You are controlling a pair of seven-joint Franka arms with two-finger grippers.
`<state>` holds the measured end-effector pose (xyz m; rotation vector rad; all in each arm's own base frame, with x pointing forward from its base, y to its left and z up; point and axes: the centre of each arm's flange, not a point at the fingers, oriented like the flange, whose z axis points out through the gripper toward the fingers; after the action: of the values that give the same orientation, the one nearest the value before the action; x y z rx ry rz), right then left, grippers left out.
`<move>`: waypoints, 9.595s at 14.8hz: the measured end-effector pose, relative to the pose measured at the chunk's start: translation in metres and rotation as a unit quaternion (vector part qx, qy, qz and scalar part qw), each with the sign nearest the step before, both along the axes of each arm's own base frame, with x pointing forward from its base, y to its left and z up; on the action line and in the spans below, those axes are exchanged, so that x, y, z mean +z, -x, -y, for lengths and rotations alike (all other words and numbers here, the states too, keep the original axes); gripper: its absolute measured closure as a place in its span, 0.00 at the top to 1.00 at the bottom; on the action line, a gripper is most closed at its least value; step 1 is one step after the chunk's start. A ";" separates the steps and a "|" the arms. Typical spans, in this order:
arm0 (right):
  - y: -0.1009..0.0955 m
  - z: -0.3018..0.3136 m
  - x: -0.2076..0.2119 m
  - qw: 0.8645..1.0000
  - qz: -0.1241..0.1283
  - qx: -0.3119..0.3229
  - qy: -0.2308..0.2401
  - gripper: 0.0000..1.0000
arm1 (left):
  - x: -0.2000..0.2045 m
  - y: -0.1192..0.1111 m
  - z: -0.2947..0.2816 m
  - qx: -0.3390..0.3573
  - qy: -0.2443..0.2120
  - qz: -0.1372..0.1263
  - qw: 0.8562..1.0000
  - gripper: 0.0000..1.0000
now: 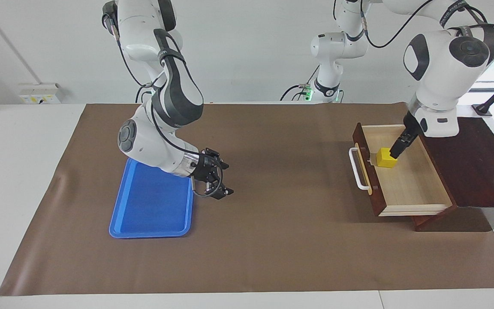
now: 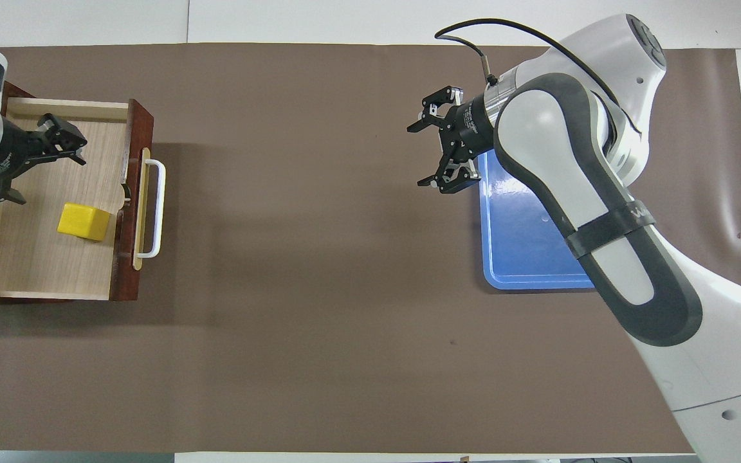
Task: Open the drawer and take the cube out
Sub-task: 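Lower the left gripper into the drawer around the yellow cube, then close the left gripper on the yellow cube and lift it, then carry the cube out of the drawer toward the right gripper, then grasp the cube with the right gripper while the left gripper releases, then carry the cube over the blue tray with the right gripper, then lower the cube into the tray while the left gripper pushes the drawer shut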
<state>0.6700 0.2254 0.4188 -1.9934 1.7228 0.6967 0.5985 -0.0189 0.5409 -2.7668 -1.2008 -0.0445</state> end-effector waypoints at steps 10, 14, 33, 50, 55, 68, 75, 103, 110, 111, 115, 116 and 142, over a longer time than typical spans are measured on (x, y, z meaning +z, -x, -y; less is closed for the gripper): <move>0.000 -0.001 0.001 1.000 0.000 0.000 -0.001 0.96 | -0.070 0.026 -0.032 0.275 0.004 0.055 0.960 1.00; 0.000 -0.001 0.001 1.000 0.000 0.001 -0.001 0.96 | -0.093 0.033 -0.030 0.292 0.004 0.053 0.955 1.00; 0.000 0.000 0.001 1.000 0.000 0.000 -0.001 0.96 | -0.005 0.005 0.023 0.347 0.024 0.052 0.936 0.56; 0.001 -0.005 0.001 1.000 0.000 0.003 -0.001 0.96 | -0.046 0.043 0.256 0.487 0.059 0.047 0.870 0.56; 0.012 -0.037 0.002 1.000 0.002 0.020 -0.011 0.96 | -0.054 0.049 0.280 0.493 0.060 0.047 0.867 0.56; 0.039 -0.136 0.013 0.999 -0.003 0.039 0.010 0.93 | -0.058 0.049 0.298 0.487 0.064 0.052 0.869 0.56; 0.043 -0.162 0.017 0.999 -0.002 0.032 0.020 0.92 | -0.059 0.048 0.299 0.487 0.066 0.053 0.869 0.56; 0.043 -0.179 0.028 0.998 0.015 0.025 0.047 0.55 | -0.065 0.043 0.289 0.472 0.057 0.053 0.878 0.96; -0.009 -0.072 0.042 0.998 0.037 -0.013 0.046 0.55 | -0.093 0.018 0.196 0.402 0.019 0.019 0.915 1.00; -0.020 -0.039 0.040 0.998 0.041 -0.015 0.045 0.55 | -0.098 0.016 0.179 0.389 0.012 0.016 0.921 1.00; -0.042 0.100 0.005 0.997 0.043 -0.029 0.050 0.55 | -0.103 0.010 0.131 0.339 0.003 0.008 0.941 1.00; -0.042 0.133 -0.004 0.997 0.033 -0.043 0.049 0.55 | -0.103 0.008 0.121 0.333 0.000 0.009 0.943 1.00; 0.062 0.274 -0.132 0.998 -0.019 -0.056 0.020 0.55 | -0.096 -0.004 -0.093 0.307 -0.030 0.040 0.950 1.00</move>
<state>0.6081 -0.0484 0.2866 -1.9036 1.8687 0.6708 0.6028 0.0744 0.4450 -2.2366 -1.9812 -0.1285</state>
